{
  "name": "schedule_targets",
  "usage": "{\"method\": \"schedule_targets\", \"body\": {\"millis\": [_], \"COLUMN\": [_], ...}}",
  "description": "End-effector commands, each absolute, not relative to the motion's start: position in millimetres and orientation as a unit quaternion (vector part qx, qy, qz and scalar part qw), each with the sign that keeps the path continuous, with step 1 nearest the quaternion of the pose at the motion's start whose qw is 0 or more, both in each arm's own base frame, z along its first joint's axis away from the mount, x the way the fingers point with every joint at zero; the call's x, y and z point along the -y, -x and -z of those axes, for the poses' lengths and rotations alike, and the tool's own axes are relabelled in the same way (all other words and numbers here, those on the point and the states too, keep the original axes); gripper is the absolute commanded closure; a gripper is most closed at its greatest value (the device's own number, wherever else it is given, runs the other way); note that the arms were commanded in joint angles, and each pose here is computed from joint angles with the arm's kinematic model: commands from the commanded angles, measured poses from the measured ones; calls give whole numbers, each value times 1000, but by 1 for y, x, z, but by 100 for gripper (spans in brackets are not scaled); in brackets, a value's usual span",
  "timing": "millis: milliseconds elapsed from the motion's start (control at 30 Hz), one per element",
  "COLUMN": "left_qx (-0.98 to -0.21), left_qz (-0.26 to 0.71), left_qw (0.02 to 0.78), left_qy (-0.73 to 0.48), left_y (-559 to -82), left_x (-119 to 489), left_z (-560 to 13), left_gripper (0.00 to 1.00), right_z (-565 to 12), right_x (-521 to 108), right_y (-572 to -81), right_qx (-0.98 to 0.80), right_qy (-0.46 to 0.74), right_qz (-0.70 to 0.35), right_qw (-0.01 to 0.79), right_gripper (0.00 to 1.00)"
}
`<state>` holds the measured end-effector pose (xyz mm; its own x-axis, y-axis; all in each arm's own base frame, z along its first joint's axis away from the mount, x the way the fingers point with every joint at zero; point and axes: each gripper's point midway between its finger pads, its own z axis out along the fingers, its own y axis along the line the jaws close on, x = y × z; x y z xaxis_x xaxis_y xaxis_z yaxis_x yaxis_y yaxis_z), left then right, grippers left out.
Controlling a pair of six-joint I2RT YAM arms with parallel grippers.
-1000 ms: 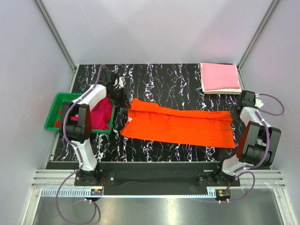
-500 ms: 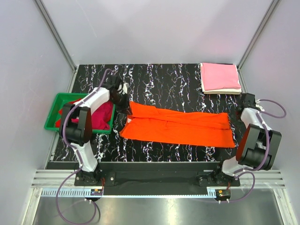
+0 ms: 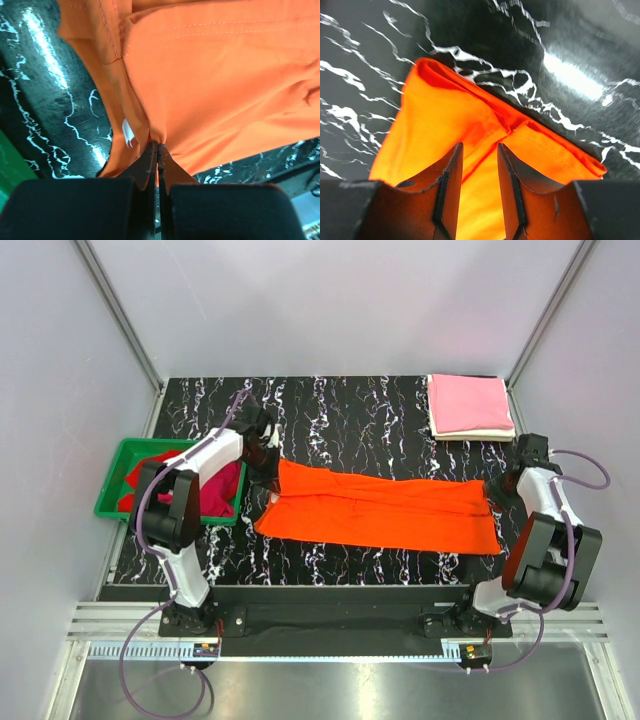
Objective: Fold and stack the t-shirts
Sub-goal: Fold the tshirt
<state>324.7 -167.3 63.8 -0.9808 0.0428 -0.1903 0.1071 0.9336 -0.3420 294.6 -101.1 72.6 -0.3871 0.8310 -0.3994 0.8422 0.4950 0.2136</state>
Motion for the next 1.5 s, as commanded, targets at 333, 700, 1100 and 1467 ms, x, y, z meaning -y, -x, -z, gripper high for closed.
{"method": "schedule_targets", "body": {"millis": [333, 700, 1100, 1467], "left_qx": [-981, -987, -987, -975], "left_qz": [140, 101, 98, 141], "left_qw": [123, 121, 123, 167], "left_qy": [-53, -38, -33, -44], "left_y": [-327, -322, -308, -347], "left_x": [162, 158, 152, 171], "left_z": [-79, -75, -83, -115], "left_gripper": [100, 100, 68, 48], "right_z": [-36, -55, -43, -85], "right_x": [93, 112, 99, 72], "right_y": [-281, -278, -265, -289], "right_qx": [-842, -840, -846, -837], "right_qy": [-522, -499, -501, -497], "right_qz": [22, 61, 44, -60], "right_qw": [131, 202, 177, 222], "right_gripper": [69, 100, 78, 70]}}
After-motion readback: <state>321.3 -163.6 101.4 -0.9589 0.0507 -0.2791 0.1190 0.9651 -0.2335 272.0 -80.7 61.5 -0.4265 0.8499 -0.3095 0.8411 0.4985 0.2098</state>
